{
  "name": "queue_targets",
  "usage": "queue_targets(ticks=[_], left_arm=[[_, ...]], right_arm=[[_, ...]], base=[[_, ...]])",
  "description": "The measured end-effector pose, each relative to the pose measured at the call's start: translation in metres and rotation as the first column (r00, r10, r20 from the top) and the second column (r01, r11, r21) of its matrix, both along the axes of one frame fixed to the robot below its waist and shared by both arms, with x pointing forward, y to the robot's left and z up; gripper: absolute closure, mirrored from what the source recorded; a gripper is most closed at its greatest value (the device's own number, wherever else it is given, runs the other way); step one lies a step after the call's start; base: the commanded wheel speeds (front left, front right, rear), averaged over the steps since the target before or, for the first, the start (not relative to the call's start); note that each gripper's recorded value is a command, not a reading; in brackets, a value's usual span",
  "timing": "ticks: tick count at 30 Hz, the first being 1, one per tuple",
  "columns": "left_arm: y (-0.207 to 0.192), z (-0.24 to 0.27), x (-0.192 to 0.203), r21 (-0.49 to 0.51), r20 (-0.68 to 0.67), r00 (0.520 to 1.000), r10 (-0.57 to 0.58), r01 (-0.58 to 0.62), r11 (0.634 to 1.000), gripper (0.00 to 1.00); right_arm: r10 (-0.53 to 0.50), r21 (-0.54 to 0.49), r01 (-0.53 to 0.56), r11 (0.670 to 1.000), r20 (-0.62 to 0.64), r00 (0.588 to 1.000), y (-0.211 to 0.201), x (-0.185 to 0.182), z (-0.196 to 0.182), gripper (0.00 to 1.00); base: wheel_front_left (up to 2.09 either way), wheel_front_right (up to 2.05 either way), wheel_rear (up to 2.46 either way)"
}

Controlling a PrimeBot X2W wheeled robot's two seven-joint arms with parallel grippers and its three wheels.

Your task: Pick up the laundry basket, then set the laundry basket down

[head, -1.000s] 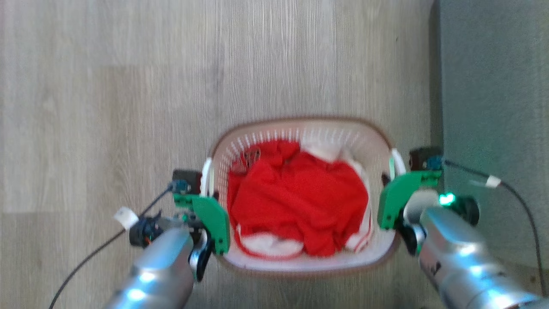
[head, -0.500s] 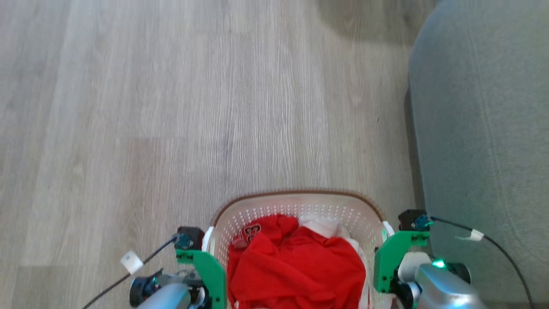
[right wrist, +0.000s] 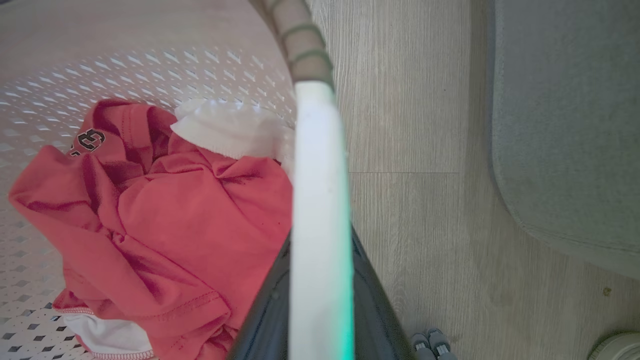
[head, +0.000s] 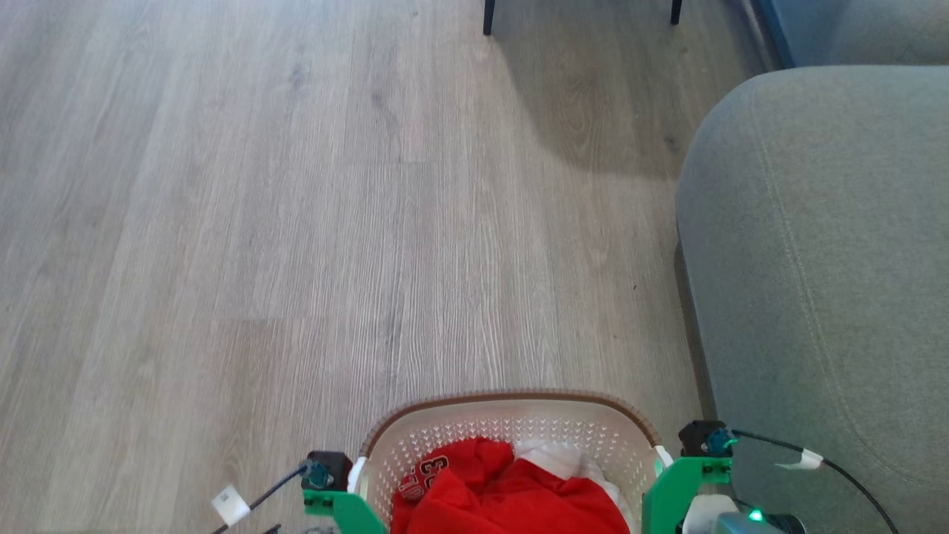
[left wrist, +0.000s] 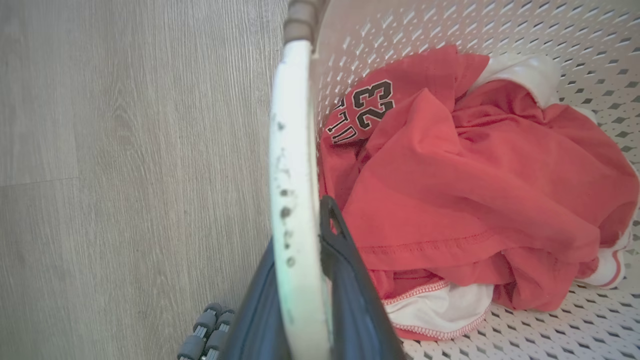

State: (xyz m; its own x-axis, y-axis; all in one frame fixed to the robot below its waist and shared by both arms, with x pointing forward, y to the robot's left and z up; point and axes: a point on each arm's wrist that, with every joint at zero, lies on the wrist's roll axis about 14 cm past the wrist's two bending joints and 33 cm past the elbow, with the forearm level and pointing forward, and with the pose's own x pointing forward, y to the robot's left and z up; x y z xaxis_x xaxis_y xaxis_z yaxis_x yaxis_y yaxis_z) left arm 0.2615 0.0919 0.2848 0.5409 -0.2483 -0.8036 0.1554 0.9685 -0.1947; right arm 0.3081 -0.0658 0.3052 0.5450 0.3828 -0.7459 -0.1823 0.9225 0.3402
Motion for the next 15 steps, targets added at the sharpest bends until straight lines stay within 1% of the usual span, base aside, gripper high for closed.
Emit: queue_targets(ticks=[15], left_arm=[[-0.0005,0.0027,-0.0004,0.006,0.012,1.0,-0.019,0.019,1.0,1.0]], right_arm=[[0.006,0.0,-0.006,1.0,0.007,1.0,0.0005,-0.0058,0.0022,1.0]], base=[[0.0,0.0,0.0]])
